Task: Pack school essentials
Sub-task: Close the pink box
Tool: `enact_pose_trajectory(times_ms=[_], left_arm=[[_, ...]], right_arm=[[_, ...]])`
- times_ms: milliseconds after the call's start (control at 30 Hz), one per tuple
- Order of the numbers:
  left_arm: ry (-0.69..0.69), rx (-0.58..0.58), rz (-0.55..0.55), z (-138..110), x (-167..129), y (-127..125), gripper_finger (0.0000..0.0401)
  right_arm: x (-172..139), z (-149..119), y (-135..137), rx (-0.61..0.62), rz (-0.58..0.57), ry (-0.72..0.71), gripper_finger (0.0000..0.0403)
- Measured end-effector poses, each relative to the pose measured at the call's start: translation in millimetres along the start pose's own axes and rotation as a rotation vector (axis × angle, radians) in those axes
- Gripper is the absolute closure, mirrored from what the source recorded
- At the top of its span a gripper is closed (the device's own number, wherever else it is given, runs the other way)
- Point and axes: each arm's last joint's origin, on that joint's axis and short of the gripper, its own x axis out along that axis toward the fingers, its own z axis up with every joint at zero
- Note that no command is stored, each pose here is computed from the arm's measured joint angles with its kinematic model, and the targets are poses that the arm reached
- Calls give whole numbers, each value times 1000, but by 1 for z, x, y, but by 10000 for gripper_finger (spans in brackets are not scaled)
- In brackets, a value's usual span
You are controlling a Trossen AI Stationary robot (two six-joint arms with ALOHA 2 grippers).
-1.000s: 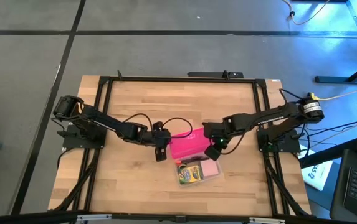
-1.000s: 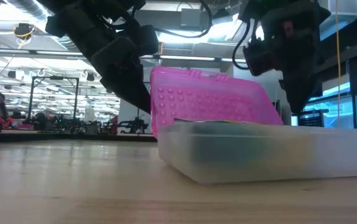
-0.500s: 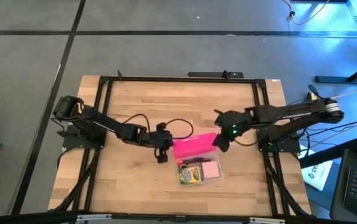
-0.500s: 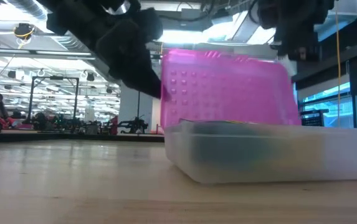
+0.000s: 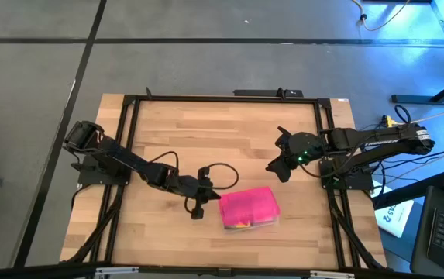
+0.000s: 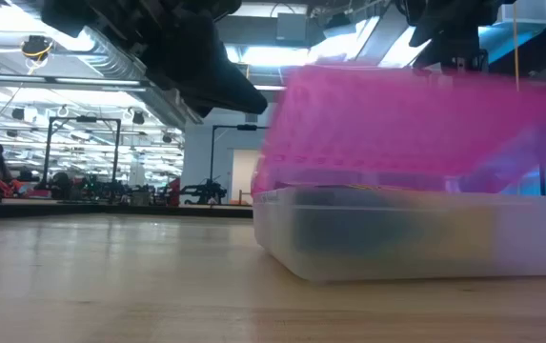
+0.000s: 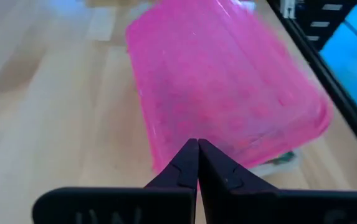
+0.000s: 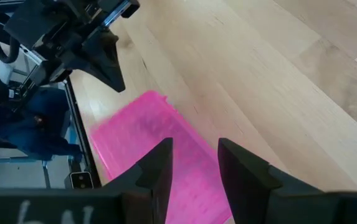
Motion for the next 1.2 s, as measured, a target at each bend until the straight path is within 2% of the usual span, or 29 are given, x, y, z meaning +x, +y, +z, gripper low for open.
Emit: enact_pose_trajectory(times_ms=[200,333,433,667,833,900,1033,1200], left_arm=[[13,-63,-6,-4,-2,-11,401],[2,-105,31,-4,-3,-11,401],[-2,-139,44,-3,-2,-8,401],[37,-143,-50,-2,-3,-8,401],[56,-167,-31,-3,-2,-5,401],[62,-165,-10,-4,-2,-4,401],[65,-165,0,-4,-2,-4,401],[67,-179,5,-5,-3,-4,401]], right_arm=[[0,0,0,-12,1,1,274],[3,-3,3,-128,2,18,274],[8,-6,6,-166,6,30,274],[26,-13,11,-329,11,101,274],[38,-15,11,-392,-9,135,274],[43,-16,11,-454,0,167,276],[57,-19,11,-547,31,237,303],[73,-21,15,-615,162,309,381]])
